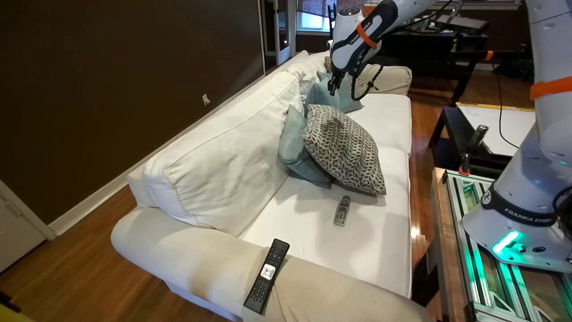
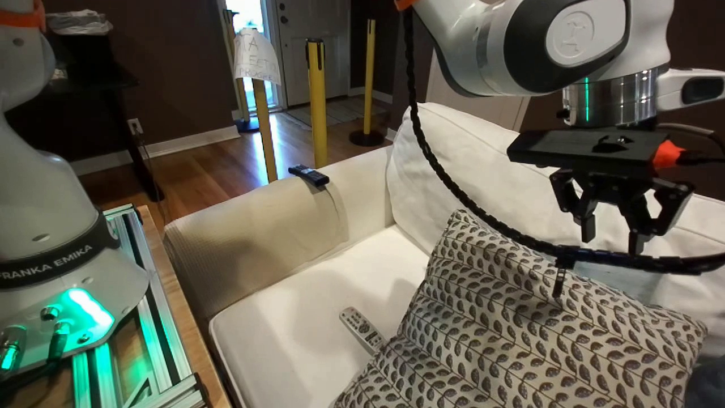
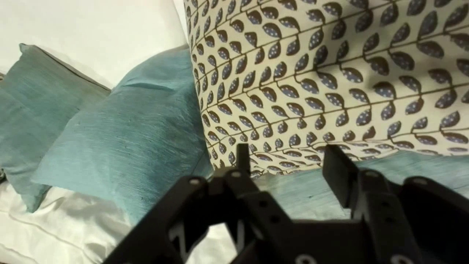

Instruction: Move the brown pillow to the right then move the grey pillow to the left.

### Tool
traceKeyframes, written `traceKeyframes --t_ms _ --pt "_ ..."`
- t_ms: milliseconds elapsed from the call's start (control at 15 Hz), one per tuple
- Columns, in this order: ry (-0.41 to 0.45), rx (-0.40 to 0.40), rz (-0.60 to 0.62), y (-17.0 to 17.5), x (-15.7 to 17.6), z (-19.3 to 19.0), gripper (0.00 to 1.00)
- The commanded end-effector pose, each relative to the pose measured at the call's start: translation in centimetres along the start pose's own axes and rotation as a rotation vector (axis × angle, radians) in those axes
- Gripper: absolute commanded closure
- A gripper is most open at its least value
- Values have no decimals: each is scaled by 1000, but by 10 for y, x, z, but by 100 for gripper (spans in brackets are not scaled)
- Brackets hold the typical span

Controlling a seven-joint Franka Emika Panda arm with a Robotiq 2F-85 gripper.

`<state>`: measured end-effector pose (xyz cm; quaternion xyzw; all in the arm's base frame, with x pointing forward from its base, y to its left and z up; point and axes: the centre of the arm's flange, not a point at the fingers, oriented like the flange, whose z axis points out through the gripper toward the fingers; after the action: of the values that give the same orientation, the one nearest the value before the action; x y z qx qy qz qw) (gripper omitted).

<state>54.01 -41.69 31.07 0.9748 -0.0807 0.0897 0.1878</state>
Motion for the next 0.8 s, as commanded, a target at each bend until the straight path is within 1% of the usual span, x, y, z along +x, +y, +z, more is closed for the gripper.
traceKeyframes --t_ms 0,133,333,400,533,733 --pt "-13 92 53 -16 16 8 12" --pt "-48 194 126 -35 19 17 0" --pt "-98 315 232 -58 25 32 0" --pt "-72 250 167 -57 14 16 0" --pt "-88 286 196 -65 17 23 0" --pt "-87 291 207 -63 18 26 0"
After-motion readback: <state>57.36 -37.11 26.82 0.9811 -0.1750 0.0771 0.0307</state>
